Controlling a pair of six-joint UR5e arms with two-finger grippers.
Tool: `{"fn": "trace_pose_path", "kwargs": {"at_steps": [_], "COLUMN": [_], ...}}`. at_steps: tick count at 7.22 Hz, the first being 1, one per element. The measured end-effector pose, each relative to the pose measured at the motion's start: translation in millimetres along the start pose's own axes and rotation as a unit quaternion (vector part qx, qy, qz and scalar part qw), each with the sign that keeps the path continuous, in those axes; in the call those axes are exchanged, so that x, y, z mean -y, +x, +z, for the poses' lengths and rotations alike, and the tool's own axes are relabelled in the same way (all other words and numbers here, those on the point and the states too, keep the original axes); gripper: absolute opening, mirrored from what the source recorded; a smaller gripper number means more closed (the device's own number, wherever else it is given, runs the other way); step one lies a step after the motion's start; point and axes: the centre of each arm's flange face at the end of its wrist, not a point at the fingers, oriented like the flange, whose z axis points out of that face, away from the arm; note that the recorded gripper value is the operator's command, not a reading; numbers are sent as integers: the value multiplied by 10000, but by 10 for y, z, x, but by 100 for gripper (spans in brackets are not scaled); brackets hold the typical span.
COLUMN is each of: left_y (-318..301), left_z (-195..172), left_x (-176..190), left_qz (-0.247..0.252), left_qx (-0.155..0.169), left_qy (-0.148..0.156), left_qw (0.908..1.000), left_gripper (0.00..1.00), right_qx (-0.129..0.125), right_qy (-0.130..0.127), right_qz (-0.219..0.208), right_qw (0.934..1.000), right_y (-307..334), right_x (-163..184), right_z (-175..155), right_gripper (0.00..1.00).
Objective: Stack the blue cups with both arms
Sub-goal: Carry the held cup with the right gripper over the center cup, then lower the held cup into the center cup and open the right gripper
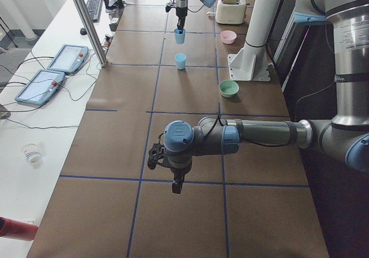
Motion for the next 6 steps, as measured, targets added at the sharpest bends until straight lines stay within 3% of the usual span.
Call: {"fn": "trace_pose_path", "kwargs": {"at_steps": [3, 6], "left_y": [-6, -6], "left_z": [14, 15], "left_x": [0, 0], "left_qz": [-3, -10], "left_qx": [-2, -22], "left_qy": [-6, -2], "left_qw": [10000, 10000], "left_gripper": [100, 100], "right_qx": [27, -53], "right_qy": [261, 344], "right_qz": [314, 360], "right_qw": [9992, 9987], "right_y": [-866, -963], "right_x": [-415, -425], "right_z": [182, 281], "right_gripper": [0, 3]}}
